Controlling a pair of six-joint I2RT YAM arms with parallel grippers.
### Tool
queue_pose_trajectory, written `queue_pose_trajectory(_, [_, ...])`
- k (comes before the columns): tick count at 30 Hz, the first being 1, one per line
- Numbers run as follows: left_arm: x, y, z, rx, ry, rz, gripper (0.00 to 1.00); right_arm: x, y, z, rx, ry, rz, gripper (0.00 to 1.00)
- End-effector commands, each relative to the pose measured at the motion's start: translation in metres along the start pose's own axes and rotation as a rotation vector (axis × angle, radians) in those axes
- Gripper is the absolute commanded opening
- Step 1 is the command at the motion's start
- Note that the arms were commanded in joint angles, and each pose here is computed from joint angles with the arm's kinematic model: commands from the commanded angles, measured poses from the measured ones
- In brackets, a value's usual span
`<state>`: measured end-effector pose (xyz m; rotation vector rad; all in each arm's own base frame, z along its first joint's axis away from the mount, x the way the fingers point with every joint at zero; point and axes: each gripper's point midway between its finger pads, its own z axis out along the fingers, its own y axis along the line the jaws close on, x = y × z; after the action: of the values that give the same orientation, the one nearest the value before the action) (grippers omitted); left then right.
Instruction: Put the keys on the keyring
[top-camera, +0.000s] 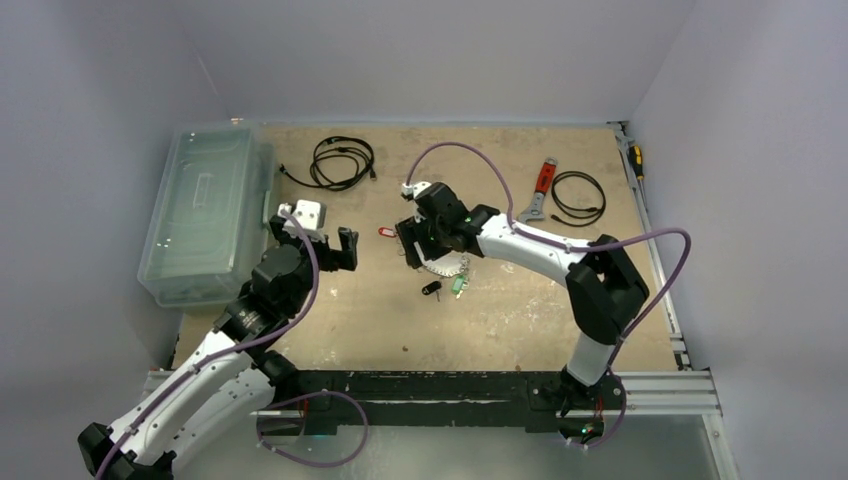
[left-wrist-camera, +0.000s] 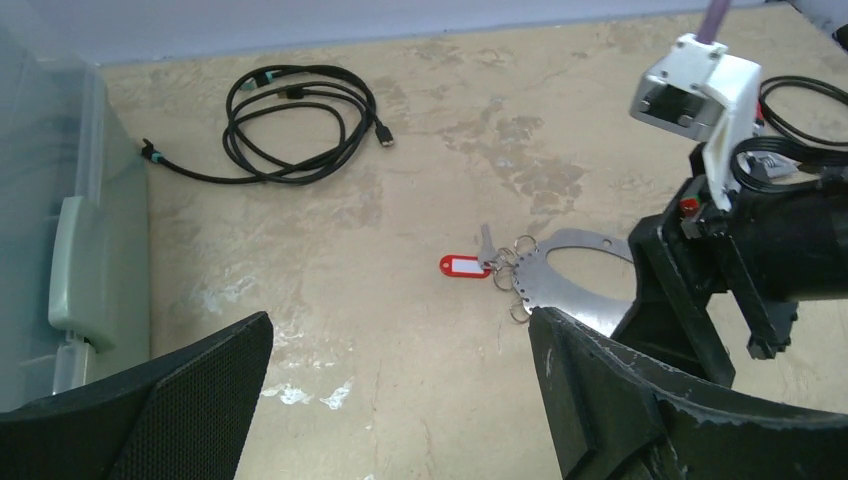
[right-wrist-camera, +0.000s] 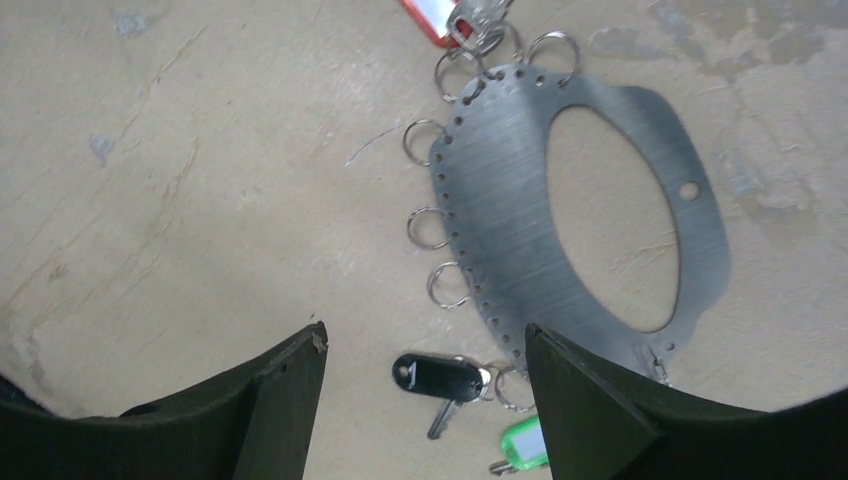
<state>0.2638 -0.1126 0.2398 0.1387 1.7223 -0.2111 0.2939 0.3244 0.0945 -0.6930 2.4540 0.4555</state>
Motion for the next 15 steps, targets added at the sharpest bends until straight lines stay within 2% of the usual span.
queue_pose_trajectory(1, [-0.025, 0.0, -0.004, -0.015, -0.103, -0.033, 0.99, -0.029, -0.014, -0.023, 0.069, -0.212, 0.061, 0.77])
queue_pose_trajectory(4, [-0.036, 0.001, -0.012, -0.015, -0.119, -0.07, 0.99, -0.016, -0.017, -0.03, 0.073, -0.267, 0.155, 0.88])
queue_pose_trajectory(9, [-0.047, -0.002, -0.023, 0.023, -0.14, -0.116, 0.99, -0.005, -0.023, -0.062, 0.133, -0.335, 0.295, 0.89])
queue_pose_trajectory(11, [-0.046, -0.002, -0.023, 0.02, -0.131, -0.118, 0.99, -0.012, -0.013, -0.084, 0.092, -0.385, 0.339, 0.9])
queue_pose_trajectory(13, [-0.046, -0.003, -0.021, 0.014, -0.112, -0.116, 0.99, -0.017, -0.003, -0.102, 0.025, -0.43, 0.374, 0.99])
queue_pose_trajectory(15, [-0.044, -0.004, -0.019, 0.015, -0.098, -0.107, 0.98, -0.021, 0.006, -0.12, -0.047, -0.476, 0.373, 0.99])
